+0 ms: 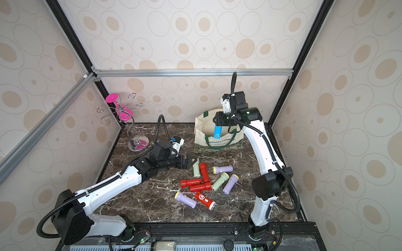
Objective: Put the flashlights into the tote bags
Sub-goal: Place the flashlight in the canvas bag.
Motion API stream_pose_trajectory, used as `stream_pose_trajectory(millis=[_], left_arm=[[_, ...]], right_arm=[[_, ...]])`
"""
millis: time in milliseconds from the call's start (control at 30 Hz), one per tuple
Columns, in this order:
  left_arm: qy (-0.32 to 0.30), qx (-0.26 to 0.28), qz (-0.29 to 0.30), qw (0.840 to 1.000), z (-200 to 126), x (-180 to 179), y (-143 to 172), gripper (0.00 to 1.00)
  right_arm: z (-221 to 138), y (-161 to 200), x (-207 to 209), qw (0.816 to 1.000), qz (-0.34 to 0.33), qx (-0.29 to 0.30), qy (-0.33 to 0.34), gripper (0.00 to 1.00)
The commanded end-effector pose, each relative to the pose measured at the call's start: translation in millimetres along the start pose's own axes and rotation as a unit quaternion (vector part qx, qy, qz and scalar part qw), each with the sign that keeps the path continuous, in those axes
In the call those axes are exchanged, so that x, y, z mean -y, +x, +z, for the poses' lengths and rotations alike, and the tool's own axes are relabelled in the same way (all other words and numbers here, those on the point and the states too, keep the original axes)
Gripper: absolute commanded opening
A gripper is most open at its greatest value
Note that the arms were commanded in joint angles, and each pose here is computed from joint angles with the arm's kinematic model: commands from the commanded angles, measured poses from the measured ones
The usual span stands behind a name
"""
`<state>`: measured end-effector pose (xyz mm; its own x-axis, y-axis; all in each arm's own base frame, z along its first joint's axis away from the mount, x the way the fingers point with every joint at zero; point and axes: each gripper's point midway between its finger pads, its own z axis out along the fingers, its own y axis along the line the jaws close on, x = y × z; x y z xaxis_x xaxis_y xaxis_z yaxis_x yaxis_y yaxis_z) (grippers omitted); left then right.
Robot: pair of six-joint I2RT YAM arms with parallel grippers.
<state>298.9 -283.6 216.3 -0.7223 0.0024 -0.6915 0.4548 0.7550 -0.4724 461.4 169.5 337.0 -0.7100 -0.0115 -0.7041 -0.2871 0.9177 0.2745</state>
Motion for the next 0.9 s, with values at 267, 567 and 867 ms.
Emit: stream_pose_trajectory(millis=[267,567,867], left_arm=[[-0.031,0.013,-0.001,0.999,-19.9,-7.9,-6.5,1.00],[-0.045,0.014,0.000,0.999,-20.9,-13.3,-6.4,1.00],[-0.045,0.005,0.001,0.999,-16.8,-15.9,-3.5,1.00]], right_arm=[[51.7,-28.2,38.3,0.999,-0.020,-0.003,0.050,0.00],[110.6,-12.4,57.1,0.998,0.001,-0.028,0.054,0.00],[160.3,17.0,78.9,0.995,0.005,-0.070,0.074,0.00]])
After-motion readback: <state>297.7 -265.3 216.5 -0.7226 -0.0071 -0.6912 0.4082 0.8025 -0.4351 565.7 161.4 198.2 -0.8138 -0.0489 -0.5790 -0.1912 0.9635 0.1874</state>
